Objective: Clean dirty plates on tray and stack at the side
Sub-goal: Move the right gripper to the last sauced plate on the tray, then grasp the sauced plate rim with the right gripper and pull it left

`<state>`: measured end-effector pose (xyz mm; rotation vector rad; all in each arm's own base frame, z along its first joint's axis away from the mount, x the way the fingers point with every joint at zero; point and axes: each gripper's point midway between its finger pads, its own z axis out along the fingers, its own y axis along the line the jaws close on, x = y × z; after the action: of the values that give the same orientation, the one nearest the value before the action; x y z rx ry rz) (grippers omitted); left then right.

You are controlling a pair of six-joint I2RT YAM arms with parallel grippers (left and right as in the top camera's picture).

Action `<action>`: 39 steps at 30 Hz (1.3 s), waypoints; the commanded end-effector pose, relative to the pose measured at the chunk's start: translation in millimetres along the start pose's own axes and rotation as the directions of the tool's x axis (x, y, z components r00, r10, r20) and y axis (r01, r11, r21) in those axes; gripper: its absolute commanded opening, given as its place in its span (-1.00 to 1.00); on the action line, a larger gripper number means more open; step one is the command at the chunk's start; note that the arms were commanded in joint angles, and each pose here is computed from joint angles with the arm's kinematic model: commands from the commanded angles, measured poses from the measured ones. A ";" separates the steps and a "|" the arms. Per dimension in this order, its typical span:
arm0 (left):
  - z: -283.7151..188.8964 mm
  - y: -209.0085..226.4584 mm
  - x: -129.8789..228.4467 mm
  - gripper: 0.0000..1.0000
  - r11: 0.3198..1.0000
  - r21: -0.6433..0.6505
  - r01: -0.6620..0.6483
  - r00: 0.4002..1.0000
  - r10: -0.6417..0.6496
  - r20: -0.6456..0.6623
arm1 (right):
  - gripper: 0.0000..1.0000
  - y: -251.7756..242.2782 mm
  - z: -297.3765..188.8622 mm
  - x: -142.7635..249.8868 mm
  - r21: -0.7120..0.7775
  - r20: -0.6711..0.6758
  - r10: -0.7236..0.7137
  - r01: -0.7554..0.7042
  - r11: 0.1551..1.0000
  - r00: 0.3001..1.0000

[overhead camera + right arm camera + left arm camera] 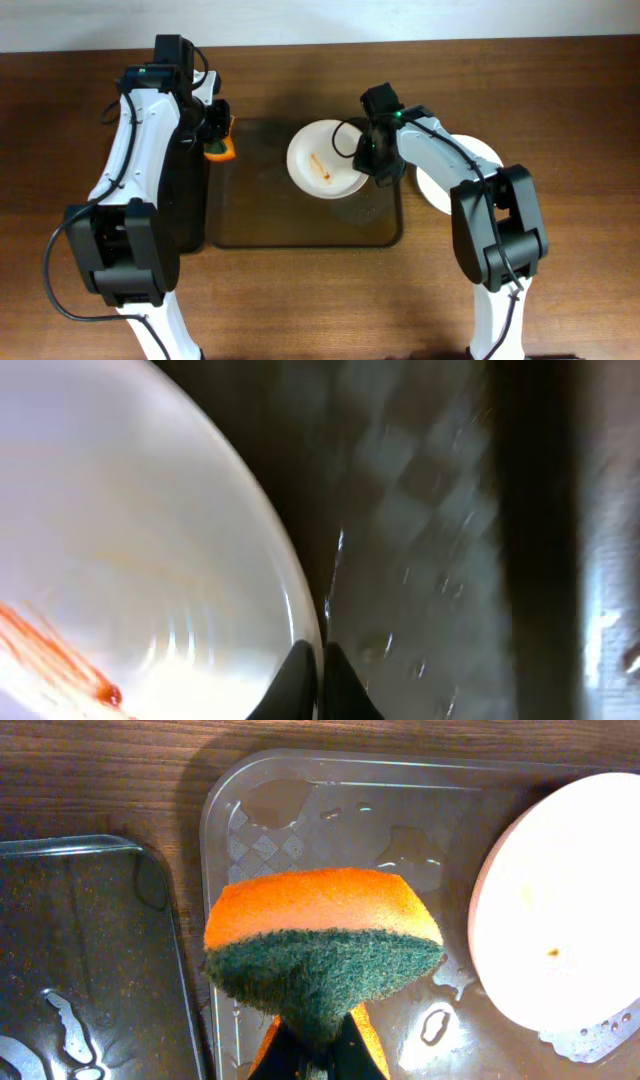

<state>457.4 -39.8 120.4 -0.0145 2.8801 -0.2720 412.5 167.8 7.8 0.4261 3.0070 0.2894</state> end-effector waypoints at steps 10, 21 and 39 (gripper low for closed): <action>2.6 2.0 1.9 -1.00 1.000 -0.013 0.013 1.000 -0.013 -0.006 | 0.78 28.9 2.8 40.1 -0.084 -0.078 -0.629 0.623 0.778 0.774; 2.6 2.3 1.9 -1.00 1.000 -0.013 0.014 1.000 -0.014 -0.006 | 0.82 59.9 24.3 -37.2 0.063 0.225 -0.716 0.724 0.687 0.660; 2.6 1.9 1.9 -1.00 1.000 -0.012 0.013 1.000 -0.013 -0.006 | -0.27 28.6 25.8 55.9 -0.069 -0.212 -0.121 0.109 0.992 0.970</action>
<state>457.4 -37.8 119.8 -0.0168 2.8818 -0.2550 382.9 213.8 4.5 0.0779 3.1379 0.4066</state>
